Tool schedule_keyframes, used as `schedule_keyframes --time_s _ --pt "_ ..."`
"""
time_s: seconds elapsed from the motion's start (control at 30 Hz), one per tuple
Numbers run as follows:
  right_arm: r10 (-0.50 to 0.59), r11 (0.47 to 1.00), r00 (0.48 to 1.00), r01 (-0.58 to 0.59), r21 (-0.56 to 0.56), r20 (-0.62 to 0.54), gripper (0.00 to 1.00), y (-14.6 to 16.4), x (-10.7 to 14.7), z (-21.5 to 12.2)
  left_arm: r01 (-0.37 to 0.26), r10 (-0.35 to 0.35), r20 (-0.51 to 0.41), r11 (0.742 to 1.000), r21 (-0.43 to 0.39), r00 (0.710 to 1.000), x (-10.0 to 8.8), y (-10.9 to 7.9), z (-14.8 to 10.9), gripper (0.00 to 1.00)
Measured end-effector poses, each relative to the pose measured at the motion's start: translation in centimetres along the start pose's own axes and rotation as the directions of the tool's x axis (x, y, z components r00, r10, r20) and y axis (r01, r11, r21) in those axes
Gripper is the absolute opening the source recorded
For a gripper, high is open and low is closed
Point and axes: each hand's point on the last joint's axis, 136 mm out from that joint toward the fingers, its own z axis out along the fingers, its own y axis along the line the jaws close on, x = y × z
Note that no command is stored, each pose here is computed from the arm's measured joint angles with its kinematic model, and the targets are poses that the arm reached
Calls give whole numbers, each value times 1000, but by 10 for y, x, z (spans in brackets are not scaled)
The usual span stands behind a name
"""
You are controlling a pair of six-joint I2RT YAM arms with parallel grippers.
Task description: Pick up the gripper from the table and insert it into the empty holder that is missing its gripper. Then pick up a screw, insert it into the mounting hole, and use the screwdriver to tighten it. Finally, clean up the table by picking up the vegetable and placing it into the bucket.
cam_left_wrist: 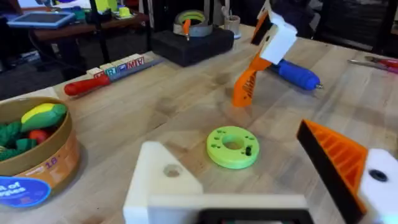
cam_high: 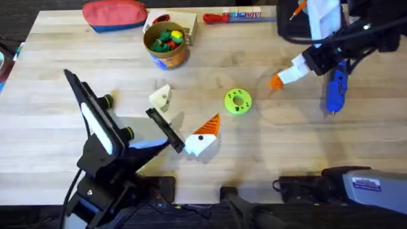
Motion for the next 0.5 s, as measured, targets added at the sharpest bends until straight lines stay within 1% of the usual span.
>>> schedule_keyframes --time_s 0.17,0.23,0.37,0.43,0.47,0.5 --pt "-113 993 993 111 -33 -46 983 4 3 19 0 0 0 1000 0 1000 0 0 0 934" --pt "-148 988 987 144 -55 -64 958 7 5 27 0 0 0 1000 0 1000 0 0 0 934" --pt "-217 973 973 209 -94 -84 854 18 4 39 0 0 0 1000 0 1000 0 0 0 933" --pt "-238 968 967 228 -108 -90 785 22 5 43 0 0 0 1000 0 1000 0 0 0 933" --pt "-249 964 964 238 -117 -91 727 24 4 45 0 0 0 1000 0 1000 0 0 0 933" --pt "-254 963 963 242 -120 -93 691 25 5 46 0 0 0 1000 0 1000 0 0 0 933"
